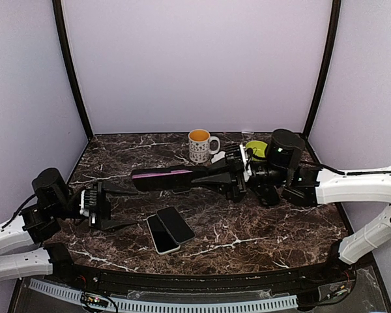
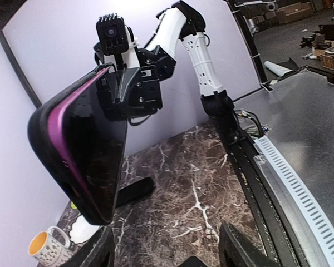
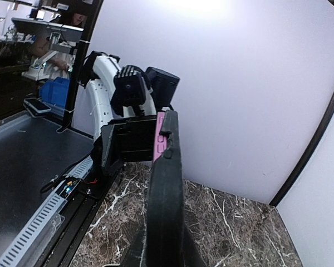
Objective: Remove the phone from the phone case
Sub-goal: Remove the bottom left corner of the phone case.
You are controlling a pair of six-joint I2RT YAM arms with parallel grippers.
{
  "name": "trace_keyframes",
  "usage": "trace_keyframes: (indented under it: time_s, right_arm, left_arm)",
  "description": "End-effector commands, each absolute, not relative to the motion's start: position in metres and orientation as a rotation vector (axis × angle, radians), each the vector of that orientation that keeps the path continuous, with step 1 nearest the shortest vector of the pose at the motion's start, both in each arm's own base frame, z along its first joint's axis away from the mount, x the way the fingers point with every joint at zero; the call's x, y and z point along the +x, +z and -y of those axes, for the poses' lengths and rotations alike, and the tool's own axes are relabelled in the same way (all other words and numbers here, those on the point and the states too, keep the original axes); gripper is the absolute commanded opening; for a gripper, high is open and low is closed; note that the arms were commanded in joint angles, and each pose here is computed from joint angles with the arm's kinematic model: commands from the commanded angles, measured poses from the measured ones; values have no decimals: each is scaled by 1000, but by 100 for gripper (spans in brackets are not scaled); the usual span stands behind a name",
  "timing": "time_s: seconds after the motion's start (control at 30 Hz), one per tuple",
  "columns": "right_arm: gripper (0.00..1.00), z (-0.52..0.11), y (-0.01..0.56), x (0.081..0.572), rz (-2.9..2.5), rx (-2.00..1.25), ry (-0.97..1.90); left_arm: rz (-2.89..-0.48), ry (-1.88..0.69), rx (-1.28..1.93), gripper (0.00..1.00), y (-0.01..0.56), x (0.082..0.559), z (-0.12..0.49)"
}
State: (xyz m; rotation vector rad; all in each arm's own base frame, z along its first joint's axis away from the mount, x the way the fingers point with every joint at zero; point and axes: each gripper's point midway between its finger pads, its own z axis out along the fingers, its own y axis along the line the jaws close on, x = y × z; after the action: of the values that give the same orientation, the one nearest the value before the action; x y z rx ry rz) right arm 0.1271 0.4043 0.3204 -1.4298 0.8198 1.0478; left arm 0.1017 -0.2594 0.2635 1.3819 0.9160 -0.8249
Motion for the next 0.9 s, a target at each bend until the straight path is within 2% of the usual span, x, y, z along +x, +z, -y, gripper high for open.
trace_keyframes:
  time_s: [0.0,0.17,0.37,0.7,0.87]
  right_arm:
    - [0,-389,410,147,-716,-1047,1101]
    - [0,-389,432,176,-795,-900,1058]
    - [0,-393,430,177,-795,-905,1109]
    - [0,-399,405,132,-710,-1276,1445]
    - [0,-404,391,125,-707,-1377,1480]
  left_arm:
    - [-931,-678,1196,66,289,129,248]
    - [-980,-534,1008,66,311,161,226]
    - [-987,-548,927,62,323,172,210]
    - [-705,-887,1239,59,316,89,225]
    - [-733,-993,1317,58,303,85,233]
